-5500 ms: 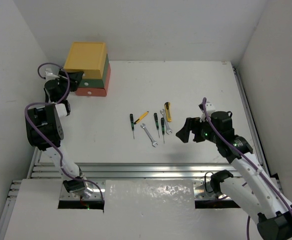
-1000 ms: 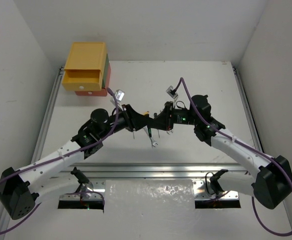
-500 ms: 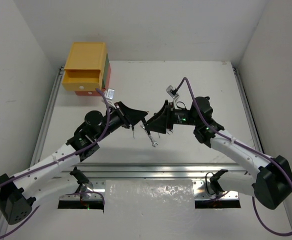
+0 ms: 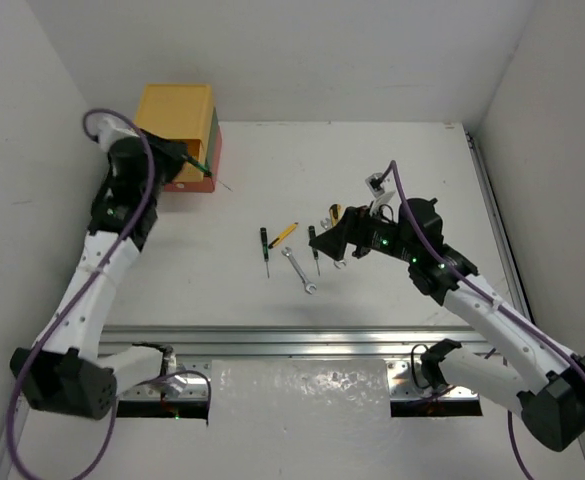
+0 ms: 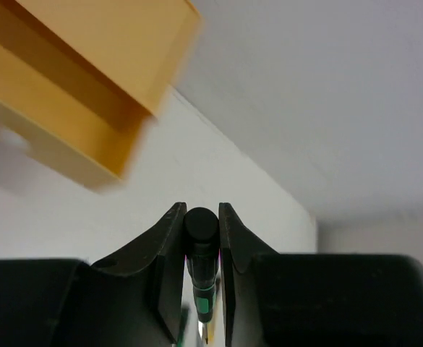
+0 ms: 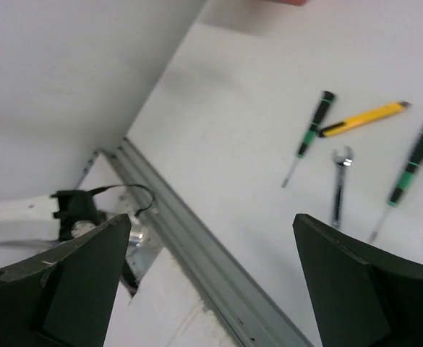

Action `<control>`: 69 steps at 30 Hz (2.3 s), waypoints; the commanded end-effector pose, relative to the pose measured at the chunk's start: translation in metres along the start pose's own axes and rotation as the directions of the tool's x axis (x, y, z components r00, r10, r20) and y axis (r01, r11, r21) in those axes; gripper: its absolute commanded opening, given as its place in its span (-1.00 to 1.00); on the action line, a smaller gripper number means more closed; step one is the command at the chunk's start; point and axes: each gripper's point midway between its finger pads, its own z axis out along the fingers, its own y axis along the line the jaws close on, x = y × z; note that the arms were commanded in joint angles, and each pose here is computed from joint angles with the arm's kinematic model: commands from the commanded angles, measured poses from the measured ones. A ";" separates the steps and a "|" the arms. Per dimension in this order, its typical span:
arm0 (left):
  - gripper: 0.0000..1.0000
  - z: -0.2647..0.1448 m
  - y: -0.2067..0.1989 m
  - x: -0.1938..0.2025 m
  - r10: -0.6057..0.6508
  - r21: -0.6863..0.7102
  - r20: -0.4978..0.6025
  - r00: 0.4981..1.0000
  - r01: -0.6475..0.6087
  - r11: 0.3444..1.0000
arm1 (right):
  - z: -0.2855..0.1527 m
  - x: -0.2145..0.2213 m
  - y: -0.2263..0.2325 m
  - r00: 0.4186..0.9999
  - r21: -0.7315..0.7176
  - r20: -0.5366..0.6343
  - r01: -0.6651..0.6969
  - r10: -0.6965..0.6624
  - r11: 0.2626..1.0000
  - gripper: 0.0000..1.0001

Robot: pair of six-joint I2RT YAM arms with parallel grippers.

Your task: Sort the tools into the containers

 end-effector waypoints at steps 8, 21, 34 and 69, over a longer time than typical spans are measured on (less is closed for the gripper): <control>-1.00 0.093 0.104 -0.144 -0.086 -0.298 0.203 0.975 0.145 0.944 | -0.033 -0.003 -0.027 0.998 0.227 0.008 0.062 -0.065 0.972 0.90; -0.30 0.132 0.114 -0.134 -0.185 -0.191 0.168 0.968 0.216 0.957 | -0.023 0.020 -0.044 0.997 0.237 -0.065 0.051 -0.037 0.970 0.92; 0.79 0.028 0.024 -0.166 -0.074 0.002 0.233 0.970 0.076 0.997 | 0.043 0.047 -0.159 0.925 0.653 -0.359 0.156 0.121 0.741 0.37; 0.76 -0.093 -0.062 0.140 0.176 0.602 -0.372 0.911 0.093 0.793 | 0.052 0.022 0.012 0.976 -0.139 -0.148 0.141 -0.161 0.980 -1.00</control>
